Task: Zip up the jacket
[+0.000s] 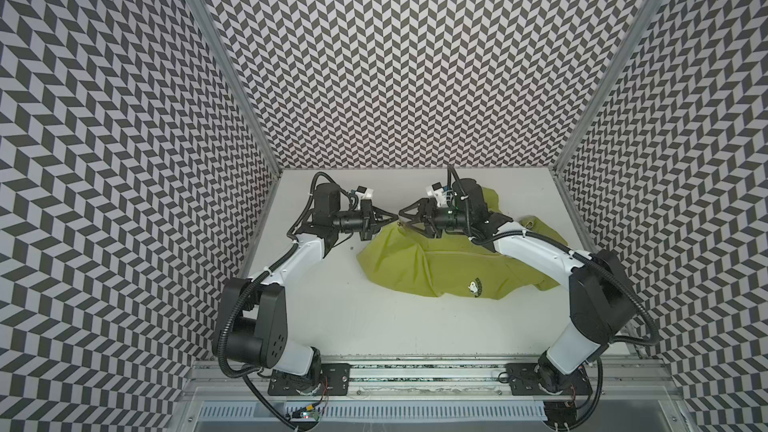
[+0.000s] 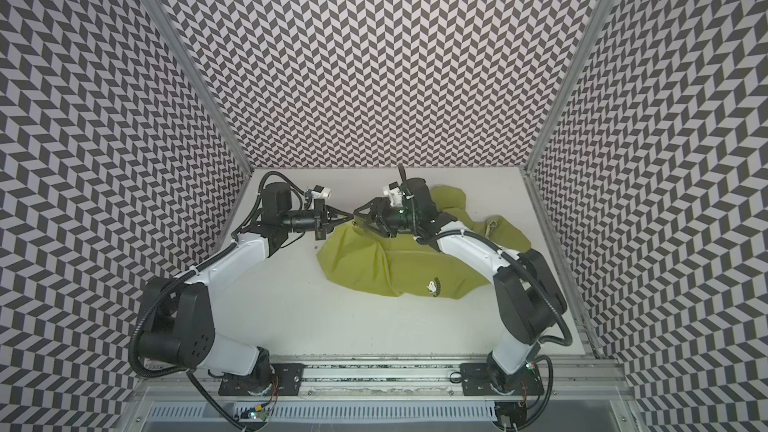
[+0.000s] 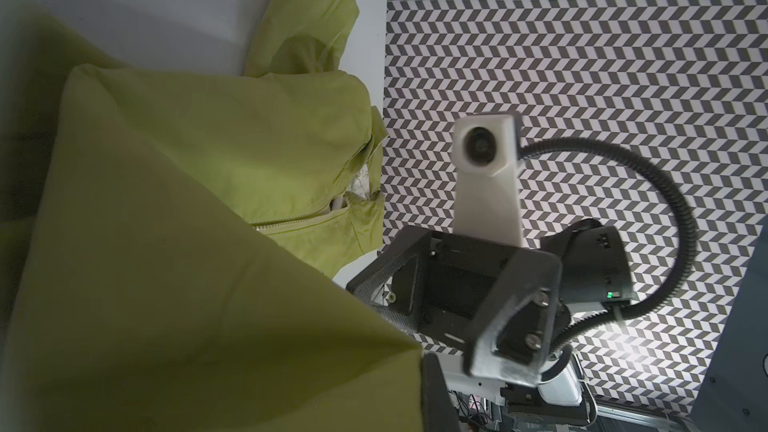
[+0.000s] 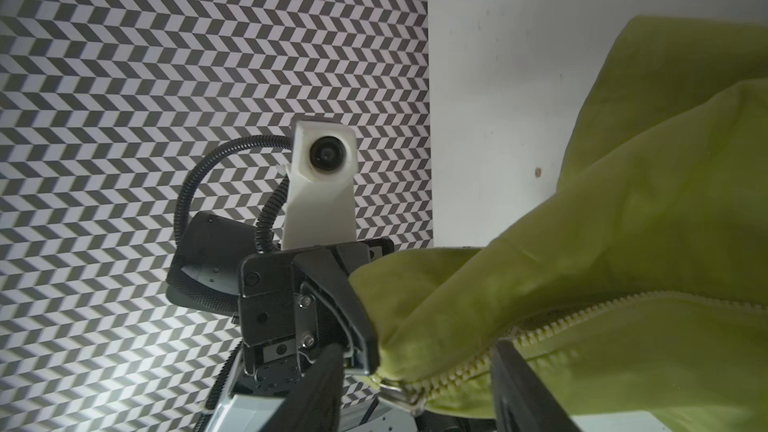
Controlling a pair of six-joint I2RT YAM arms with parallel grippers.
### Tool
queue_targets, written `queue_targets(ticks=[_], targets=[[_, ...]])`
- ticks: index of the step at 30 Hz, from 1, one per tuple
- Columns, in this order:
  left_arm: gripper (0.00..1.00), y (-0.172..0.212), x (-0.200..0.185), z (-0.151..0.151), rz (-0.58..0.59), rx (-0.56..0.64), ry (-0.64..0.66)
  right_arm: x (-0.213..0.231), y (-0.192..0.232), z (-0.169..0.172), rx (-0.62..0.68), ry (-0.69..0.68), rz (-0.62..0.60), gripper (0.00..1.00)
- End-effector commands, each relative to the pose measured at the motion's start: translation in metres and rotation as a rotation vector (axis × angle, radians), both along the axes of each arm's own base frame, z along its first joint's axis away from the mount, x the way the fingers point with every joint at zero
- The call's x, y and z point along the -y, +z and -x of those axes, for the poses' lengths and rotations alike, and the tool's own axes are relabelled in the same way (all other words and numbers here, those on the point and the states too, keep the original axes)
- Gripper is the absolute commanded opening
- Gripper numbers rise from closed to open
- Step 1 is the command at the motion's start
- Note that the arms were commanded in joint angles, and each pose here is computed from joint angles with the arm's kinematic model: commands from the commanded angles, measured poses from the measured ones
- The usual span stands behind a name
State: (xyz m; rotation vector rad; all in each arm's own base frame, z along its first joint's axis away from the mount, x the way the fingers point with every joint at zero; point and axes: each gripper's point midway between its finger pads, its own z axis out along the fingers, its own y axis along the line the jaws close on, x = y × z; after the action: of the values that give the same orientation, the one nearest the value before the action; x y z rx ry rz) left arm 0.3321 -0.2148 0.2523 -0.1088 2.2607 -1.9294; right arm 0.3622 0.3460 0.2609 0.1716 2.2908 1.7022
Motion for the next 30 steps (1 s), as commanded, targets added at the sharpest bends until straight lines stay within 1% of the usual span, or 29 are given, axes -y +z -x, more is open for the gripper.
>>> queue_targets(ticks=[1, 2, 5, 7, 9, 11, 15, 18, 20, 22, 25, 27, 28, 30], targets=[[0.00, -0.011, -0.012, 0.010, -0.076, -0.021, 0.023, 0.012, -0.004, 0.026, 0.152, 0.104, 0.199, 0.71], [0.00, -0.017, -0.016, 0.013, -0.097, -0.034, 0.032, 0.015, -0.016, 0.029, 0.155, 0.127, 0.245, 0.73], [0.00, -0.039, -0.029, 0.017, -0.159, -0.073, 0.076, 0.012, -0.045, 0.043, 0.134, 0.204, 0.290, 0.79], [0.00, -0.051, -0.036, 0.018, -0.170, -0.100, 0.104, 0.003, -0.061, 0.053, 0.136, 0.256, 0.328, 0.82], [0.00, -0.056, -0.043, 0.016, -0.170, -0.114, 0.129, -0.005, -0.078, 0.063, 0.166, 0.302, 0.408, 0.84], [0.00, -0.054, -0.050, 0.013, -0.166, -0.118, 0.156, -0.008, -0.092, 0.070, 0.217, 0.337, 0.501, 0.87], [0.00, -0.040, -0.057, 0.011, -0.164, -0.106, 0.169, -0.010, -0.099, 0.069, 0.332, 0.357, 0.604, 0.90], [0.00, -0.030, -0.057, 0.011, -0.158, -0.105, 0.160, -0.012, -0.098, 0.062, 0.448, 0.351, 0.704, 0.87], [0.00, -0.024, -0.056, 0.011, -0.146, -0.103, 0.154, -0.014, -0.090, 0.056, 0.540, 0.331, 0.748, 0.85], [0.00, -0.018, -0.055, 0.011, -0.137, -0.097, 0.149, -0.019, -0.076, 0.054, 0.659, 0.302, 0.752, 0.85], [0.00, -0.011, -0.054, 0.010, -0.120, -0.093, 0.143, -0.033, -0.050, 0.058, 0.849, 0.278, 0.677, 0.84], [0.00, -0.007, -0.053, 0.008, -0.116, -0.087, 0.145, -0.039, -0.038, 0.060, 0.928, 0.264, 0.643, 0.83], [0.00, -0.003, -0.051, 0.010, -0.098, -0.087, 0.125, -0.042, -0.032, 0.061, 0.963, 0.262, 0.634, 0.82], [0.00, 0.000, -0.049, 0.010, -0.093, -0.082, 0.119, -0.050, -0.028, 0.064, 1.006, 0.278, 0.620, 0.81]])
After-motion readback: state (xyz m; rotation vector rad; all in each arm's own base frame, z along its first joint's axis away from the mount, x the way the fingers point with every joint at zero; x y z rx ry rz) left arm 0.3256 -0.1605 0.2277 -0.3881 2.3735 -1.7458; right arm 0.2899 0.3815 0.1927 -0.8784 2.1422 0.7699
